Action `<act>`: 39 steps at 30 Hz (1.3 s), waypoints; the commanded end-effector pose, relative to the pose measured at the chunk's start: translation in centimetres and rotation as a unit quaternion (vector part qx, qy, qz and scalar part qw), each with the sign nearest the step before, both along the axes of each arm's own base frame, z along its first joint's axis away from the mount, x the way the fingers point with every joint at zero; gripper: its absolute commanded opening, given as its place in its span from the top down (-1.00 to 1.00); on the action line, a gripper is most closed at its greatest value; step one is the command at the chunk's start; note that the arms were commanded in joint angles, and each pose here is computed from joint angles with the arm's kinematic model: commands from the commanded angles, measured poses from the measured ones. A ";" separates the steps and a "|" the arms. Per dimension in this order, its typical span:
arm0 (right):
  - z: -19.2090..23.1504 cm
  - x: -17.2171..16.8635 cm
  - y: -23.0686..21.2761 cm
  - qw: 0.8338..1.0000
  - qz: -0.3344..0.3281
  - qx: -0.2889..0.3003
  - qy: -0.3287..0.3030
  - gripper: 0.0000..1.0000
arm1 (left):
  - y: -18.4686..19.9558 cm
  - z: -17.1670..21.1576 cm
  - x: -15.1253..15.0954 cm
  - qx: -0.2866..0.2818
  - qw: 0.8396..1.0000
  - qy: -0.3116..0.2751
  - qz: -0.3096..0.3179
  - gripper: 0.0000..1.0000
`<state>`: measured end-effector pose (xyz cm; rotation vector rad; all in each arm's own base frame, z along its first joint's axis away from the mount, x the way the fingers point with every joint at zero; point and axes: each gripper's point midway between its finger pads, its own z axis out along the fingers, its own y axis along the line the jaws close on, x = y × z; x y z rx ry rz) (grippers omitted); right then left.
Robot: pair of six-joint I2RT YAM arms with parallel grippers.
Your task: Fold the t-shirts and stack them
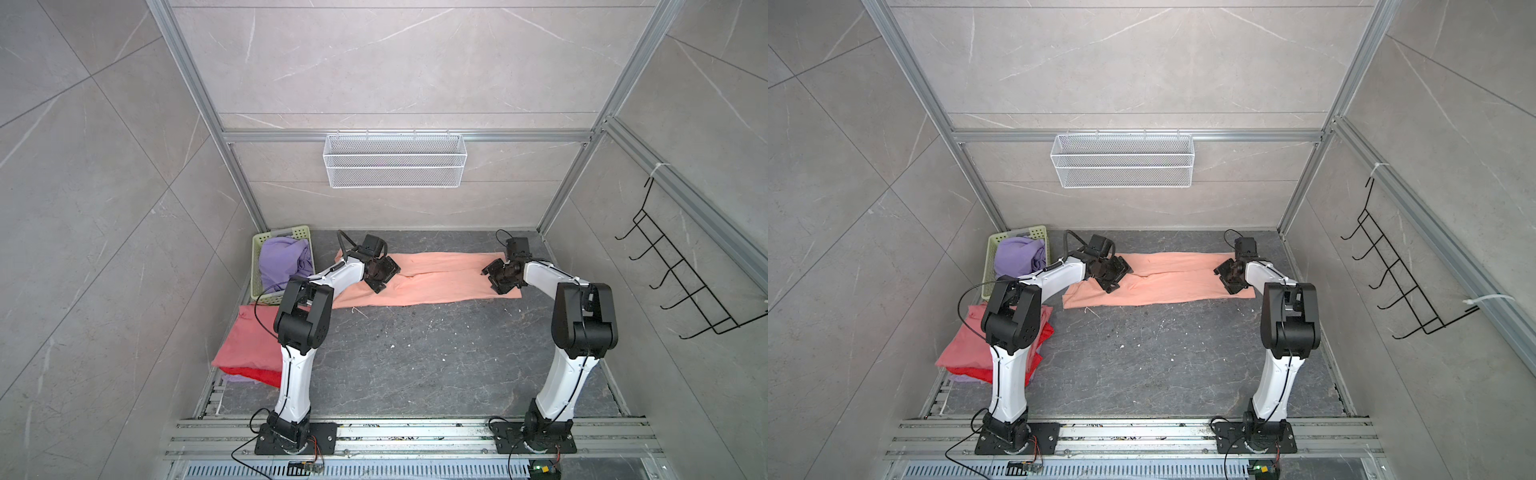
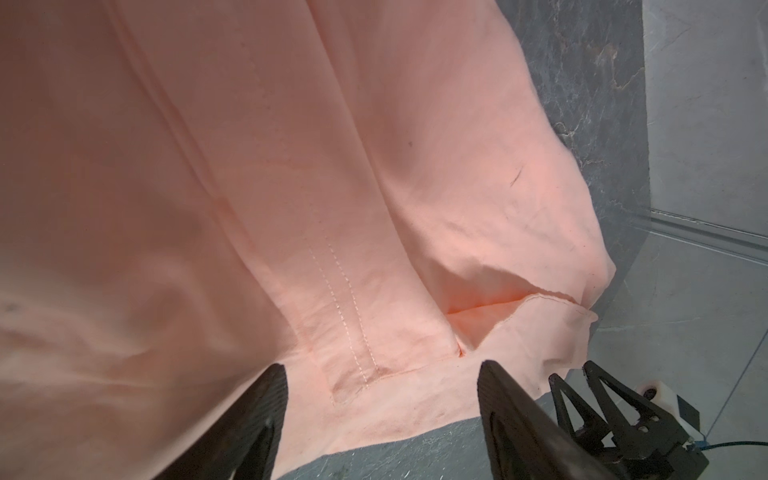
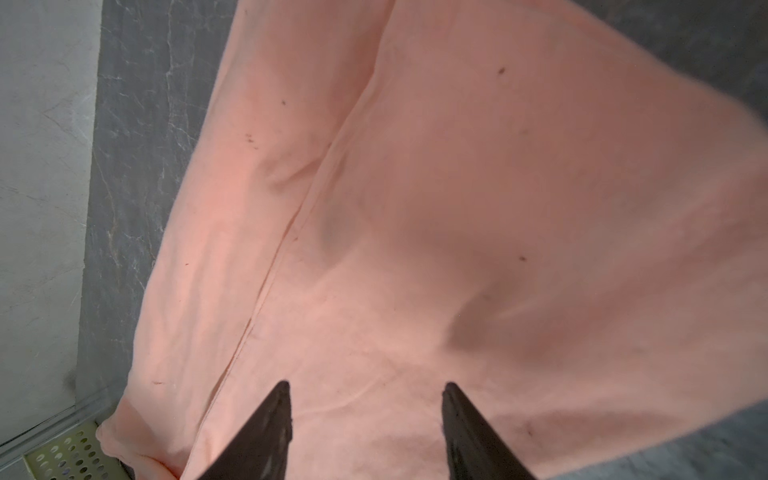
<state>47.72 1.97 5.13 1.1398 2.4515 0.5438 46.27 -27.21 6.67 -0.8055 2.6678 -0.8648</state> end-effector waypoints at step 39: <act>0.4 0.1 -2.7 0.999 0.023 -0.040 0.004 -0.18 | -1.4 8.6 8.1 -0.013 0.984 -0.178 -0.023 -0.46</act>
